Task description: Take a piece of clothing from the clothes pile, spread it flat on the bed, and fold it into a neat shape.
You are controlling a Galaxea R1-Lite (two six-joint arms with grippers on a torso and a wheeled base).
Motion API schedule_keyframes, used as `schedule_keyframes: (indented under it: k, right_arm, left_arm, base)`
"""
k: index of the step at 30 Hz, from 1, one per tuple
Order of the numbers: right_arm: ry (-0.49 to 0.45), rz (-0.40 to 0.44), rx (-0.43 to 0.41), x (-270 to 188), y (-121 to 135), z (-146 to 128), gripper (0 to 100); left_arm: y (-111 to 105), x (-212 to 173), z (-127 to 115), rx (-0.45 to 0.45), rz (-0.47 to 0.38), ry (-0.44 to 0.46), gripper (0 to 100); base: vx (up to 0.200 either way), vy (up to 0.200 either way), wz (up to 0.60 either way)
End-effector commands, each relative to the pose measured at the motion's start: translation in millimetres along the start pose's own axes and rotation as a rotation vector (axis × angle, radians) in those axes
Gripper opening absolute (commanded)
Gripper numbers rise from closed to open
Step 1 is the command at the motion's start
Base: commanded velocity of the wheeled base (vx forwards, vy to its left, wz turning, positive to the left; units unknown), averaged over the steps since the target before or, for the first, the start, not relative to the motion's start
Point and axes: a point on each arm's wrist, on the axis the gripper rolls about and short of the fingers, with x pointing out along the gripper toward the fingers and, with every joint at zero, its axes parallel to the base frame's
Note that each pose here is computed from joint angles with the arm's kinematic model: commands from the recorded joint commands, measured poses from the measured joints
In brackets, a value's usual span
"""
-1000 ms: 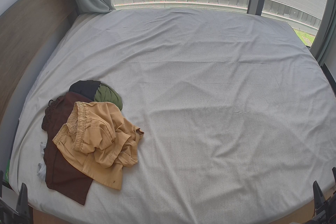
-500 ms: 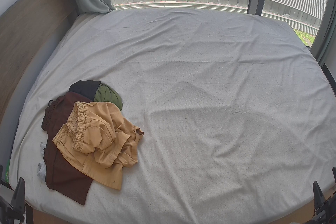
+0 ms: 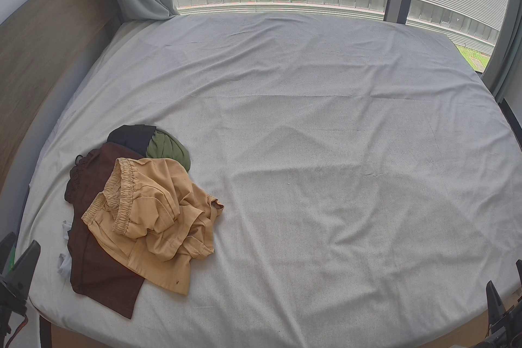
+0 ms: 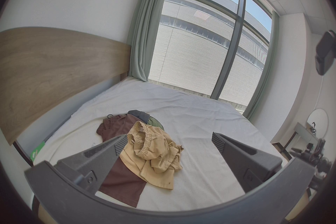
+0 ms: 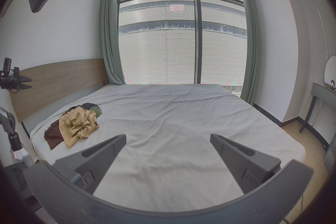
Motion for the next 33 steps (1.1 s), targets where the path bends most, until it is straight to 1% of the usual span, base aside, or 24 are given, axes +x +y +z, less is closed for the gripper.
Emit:
schedule_keyframes:
  k: [1,8,11,16,18,19,20,21,22,28,33]
  right_arm:
    - [0.001,0.002,-0.001,0,0,-5,100]
    - [0.001,0.000,-0.001,0,0,-5,100]
    - [0.001,0.002,-0.001,0,0,-5,100]
    - [0.001,0.002,-0.001,0,0,-5,100]
    - [0.001,0.002,-0.001,0,0,-5,100]
    - [0.001,0.002,-0.001,0,0,-5,100]
    - [0.001,0.002,-0.001,0,0,-5,100]
    - [0.001,0.002,-0.001,0,0,-5,100]
    - [0.001,0.002,-0.001,0,0,-5,100]
    - [0.001,0.002,-0.001,0,0,-5,100]
    - [0.001,0.002,-0.001,0,0,-5,100]
  left_arm:
    - [-2,28,7,-0.037,0.001,0.093,100]
    - [-5,54,15,-0.049,-0.027,0.144,100]
    - [-5,64,16,-0.073,-0.039,0.164,100]
    - [-6,78,18,-0.092,-0.058,0.160,100]
    - [-6,82,19,-0.097,-0.086,0.164,100]
    - [-7,85,19,-0.098,-0.119,0.175,100]
    - [-7,85,19,-0.098,-0.119,0.175,100]
    - [-8,88,18,-0.103,-0.157,0.193,100]
    - [-8,91,17,-0.105,-0.174,0.211,100]
    - [2,110,16,-0.132,-0.210,0.254,100]
    - [15,127,14,-0.153,-0.191,0.272,100]
  base:
    - [0.000,0.000,0.00]
    - [0.000,0.000,0.00]
    - [0.000,0.000,0.00]
    - [0.000,0.000,0.00]
    - [0.000,0.000,0.00]
    - [0.000,0.000,0.00]
    - [0.000,0.000,0.00]
    - [0.000,0.000,0.00]
    - [0.000,0.000,0.00]
    - [0.000,0.000,0.00]
    - [0.000,0.000,0.00]
